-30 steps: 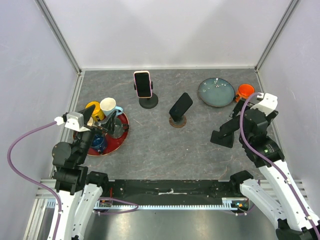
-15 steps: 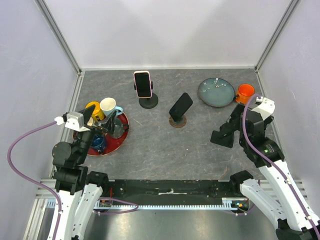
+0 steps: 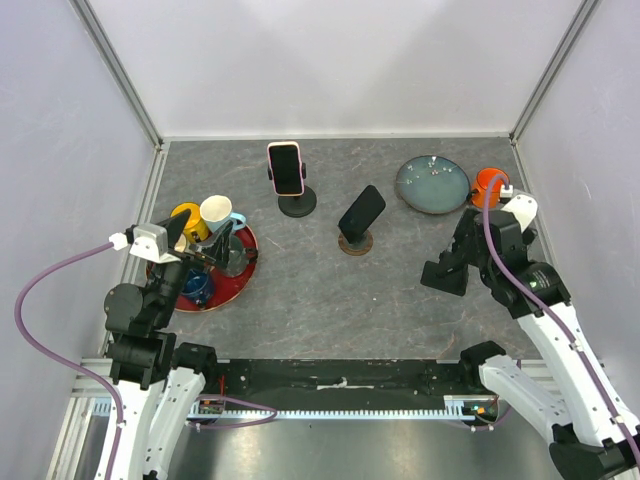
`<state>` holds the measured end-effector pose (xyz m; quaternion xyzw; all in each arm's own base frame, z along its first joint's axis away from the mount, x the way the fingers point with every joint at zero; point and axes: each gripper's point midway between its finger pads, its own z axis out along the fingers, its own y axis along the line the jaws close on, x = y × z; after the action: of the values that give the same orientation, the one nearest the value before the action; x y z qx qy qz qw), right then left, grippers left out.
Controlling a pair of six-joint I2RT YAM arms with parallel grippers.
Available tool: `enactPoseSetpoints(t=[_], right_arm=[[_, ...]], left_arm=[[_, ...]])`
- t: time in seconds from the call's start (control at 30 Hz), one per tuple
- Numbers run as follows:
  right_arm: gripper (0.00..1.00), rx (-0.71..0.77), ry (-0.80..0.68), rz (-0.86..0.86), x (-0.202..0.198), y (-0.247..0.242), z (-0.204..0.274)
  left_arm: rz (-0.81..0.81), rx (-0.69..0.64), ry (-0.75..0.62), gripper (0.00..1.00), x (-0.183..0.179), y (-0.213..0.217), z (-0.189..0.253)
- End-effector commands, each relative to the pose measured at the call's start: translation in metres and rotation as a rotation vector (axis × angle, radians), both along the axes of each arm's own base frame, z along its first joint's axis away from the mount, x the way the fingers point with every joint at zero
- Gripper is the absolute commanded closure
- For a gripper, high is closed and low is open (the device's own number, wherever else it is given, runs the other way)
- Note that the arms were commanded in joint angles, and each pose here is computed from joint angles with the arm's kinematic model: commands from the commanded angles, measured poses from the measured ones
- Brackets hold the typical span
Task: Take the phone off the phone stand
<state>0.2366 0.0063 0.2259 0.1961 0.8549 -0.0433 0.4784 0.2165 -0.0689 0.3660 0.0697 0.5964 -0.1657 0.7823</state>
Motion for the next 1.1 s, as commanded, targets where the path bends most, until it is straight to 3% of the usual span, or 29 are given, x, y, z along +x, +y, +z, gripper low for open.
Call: enactPoseSetpoints(t=[0.0,0.13,0.43,1.07], right_arm=[[0.05,0.048,0.039,0.034,-0.005,0.009,0.005],[0.18,0.062,0.075,0.035,-0.005,0.009,-0.002],[0.35,0.094,0.143,0.026,-0.002,0.001,-0.025],[0.50,0.137,0.150,0.026,0.005,0.001,-0.046]], left_arm=[[0.005,-0.034,-0.011,0.00,0.000,0.002,0.006],[0.006,-0.034,-0.009,0.00,0.000,0.002,0.005],[0.003,-0.033,-0.012,0.00,-0.002,0.001,0.006],[0.000,-0.030,-0.015,0.00,-0.003,0.001,0.005]])
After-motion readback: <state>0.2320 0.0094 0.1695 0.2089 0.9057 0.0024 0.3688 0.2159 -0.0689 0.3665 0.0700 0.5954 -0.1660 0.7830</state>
